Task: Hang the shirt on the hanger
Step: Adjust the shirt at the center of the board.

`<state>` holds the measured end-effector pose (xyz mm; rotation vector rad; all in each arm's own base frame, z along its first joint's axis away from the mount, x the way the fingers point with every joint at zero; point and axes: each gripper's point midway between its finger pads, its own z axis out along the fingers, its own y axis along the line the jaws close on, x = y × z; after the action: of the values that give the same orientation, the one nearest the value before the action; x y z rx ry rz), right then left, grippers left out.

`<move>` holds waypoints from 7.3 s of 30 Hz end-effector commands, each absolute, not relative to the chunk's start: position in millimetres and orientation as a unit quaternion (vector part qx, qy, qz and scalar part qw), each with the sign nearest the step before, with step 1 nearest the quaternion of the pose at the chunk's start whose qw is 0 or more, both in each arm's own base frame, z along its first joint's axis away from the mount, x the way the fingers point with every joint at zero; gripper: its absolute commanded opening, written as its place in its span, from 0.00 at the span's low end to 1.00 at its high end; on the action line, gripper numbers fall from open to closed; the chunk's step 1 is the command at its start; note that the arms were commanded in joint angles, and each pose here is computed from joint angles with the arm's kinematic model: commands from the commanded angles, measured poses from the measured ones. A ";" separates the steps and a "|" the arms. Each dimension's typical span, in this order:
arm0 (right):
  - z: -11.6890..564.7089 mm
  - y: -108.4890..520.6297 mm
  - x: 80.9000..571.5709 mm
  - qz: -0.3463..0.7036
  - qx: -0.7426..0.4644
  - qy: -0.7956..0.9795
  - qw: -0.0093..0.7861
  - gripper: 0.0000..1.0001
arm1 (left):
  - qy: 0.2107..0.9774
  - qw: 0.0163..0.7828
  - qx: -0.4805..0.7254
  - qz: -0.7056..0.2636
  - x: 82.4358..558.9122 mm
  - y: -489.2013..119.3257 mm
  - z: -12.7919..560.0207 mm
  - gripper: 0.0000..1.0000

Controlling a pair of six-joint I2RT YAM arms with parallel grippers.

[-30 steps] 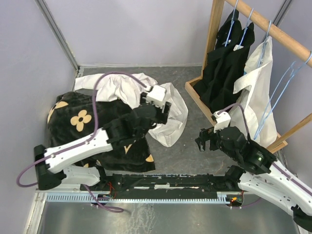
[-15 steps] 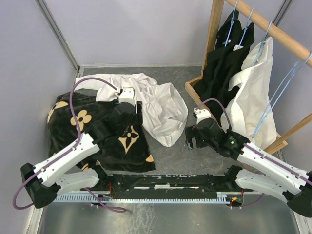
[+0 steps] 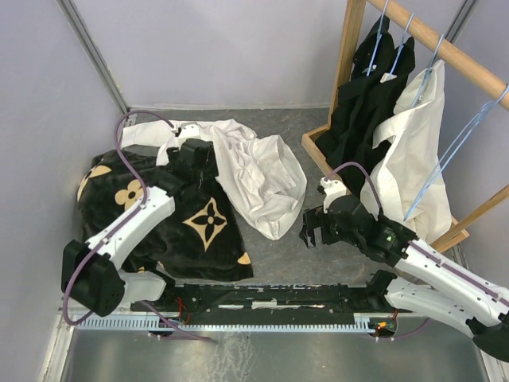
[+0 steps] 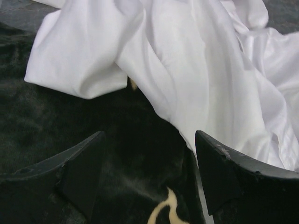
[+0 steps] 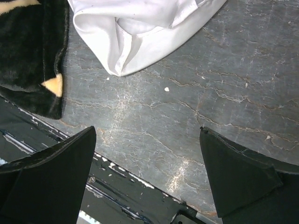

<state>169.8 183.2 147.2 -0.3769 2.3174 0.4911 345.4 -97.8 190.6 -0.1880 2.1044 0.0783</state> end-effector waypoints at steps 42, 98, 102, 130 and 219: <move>184.9 113.0 195.5 0.072 -0.028 0.877 0.474 0.99 | 0.820 0.421 0.182 -0.343 127.7 -281.9 187.1 0.16; 153.3 162.1 208.5 0.123 -0.041 0.901 0.414 0.99 | 0.845 0.521 0.080 -0.096 247.8 -230.0 214.3 0.03; 156.6 144.5 207.1 0.106 -0.018 0.895 0.434 0.99 | 0.832 0.515 0.092 -0.185 202.9 -257.1 245.6 0.03; 170.8 133.2 122.6 0.241 -0.020 0.905 0.349 0.99 | 0.831 0.501 -0.060 -0.234 183.1 -230.0 230.6 0.81; 201.4 219.2 184.8 0.306 -0.089 0.847 0.426 0.95 | 0.843 0.477 0.245 -0.040 246.6 -204.1 236.2 0.03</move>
<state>161.4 187.3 141.9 -0.3378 2.3320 0.5935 232.5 -191.2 207.9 0.7558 2.1450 0.0041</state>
